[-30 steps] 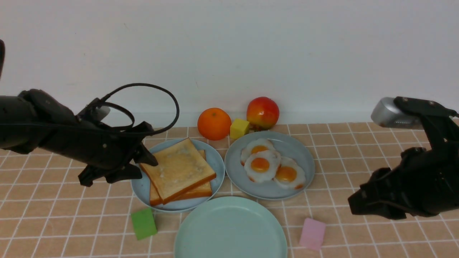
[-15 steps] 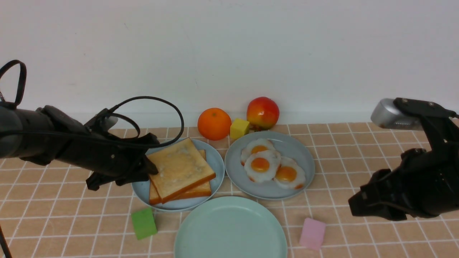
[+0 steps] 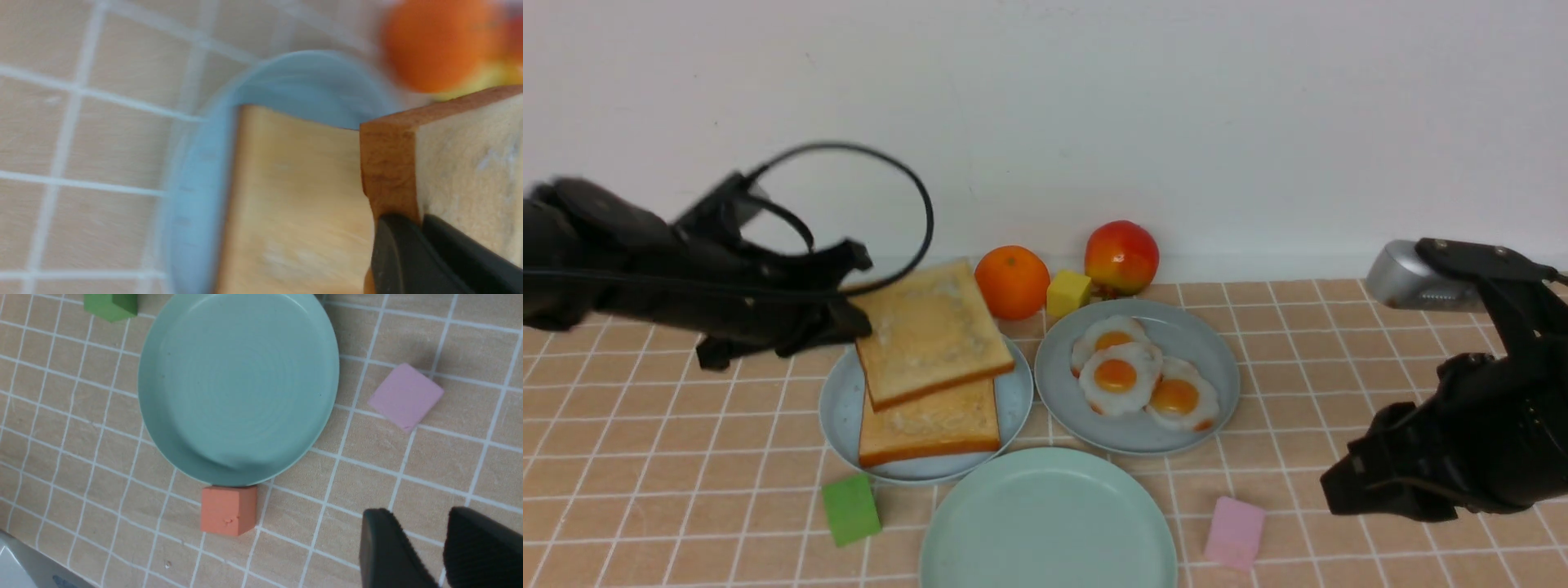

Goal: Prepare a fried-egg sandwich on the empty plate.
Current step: Use the left arm to put a slice of bread into the empty plate in the middle

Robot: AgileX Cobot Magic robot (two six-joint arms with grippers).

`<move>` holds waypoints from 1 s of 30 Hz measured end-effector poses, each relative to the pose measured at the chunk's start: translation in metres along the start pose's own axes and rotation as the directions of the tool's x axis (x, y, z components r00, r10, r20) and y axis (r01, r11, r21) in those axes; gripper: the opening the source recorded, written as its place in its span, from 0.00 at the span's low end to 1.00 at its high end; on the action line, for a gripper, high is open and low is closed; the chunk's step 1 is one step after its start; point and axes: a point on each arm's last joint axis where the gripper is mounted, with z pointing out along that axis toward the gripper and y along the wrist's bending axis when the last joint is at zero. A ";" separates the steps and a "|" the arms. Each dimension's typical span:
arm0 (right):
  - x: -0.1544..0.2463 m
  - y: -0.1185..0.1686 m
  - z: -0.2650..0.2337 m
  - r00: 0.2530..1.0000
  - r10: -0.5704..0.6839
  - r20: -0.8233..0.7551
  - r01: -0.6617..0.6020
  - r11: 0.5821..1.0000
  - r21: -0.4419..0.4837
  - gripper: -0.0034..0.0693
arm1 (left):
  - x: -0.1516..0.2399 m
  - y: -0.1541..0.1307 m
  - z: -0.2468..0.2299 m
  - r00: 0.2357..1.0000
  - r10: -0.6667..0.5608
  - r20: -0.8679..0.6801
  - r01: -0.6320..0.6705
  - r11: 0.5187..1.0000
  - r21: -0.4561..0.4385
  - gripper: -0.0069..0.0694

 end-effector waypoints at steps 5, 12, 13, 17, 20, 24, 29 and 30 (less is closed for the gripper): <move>0.000 0.000 0.000 1.000 0.000 -0.001 0.000 1.000 0.000 0.38 | 0.027 -0.037 -0.030 0.985 0.145 -0.097 -0.133 0.984 0.121 0.10; 0.000 0.000 0.000 1.000 0.000 -0.001 0.000 1.000 0.000 0.38 | 0.112 -0.037 0.002 0.937 0.224 -0.269 -0.205 0.974 0.095 0.10; 0.000 0.000 0.000 1.000 0.000 -0.001 0.000 1.000 0.000 0.38 | 0.113 -0.035 0.002 0.936 0.221 -0.274 -0.204 0.975 0.092 0.10; 0.000 0.000 0.000 1.000 0.000 -0.001 0.000 1.000 0.000 0.38 | 0.133 -0.026 0.023 0.943 0.197 -0.268 -0.197 0.980 0.025 0.11; 0.000 0.000 0.000 1.000 0.000 0.000 0.000 1.000 0.000 0.38 | 0.136 -0.021 0.034 0.951 0.158 -0.267 -0.165 0.986 -0.007 0.15; 0.000 0.000 0.000 1.000 0.000 0.003 0.000 1.000 -0.001 0.38 | 0.137 -0.018 0.039 0.950 0.149 -0.274 -0.161 0.987 -0.022 0.25; -0.002 0.001 -0.001 1.000 -0.004 0.007 0.004 1.000 0.001 0.38 | 0.135 -0.023 0.031 0.944 0.190 -0.270 -0.197 0.980 0.002 0.47; -0.003 0.001 -0.001 1.000 -0.007 0.007 0.007 1.000 0.003 0.38 | 0.135 -0.024 0.029 0.943 0.197 -0.268 -0.202 0.979 0.006 0.49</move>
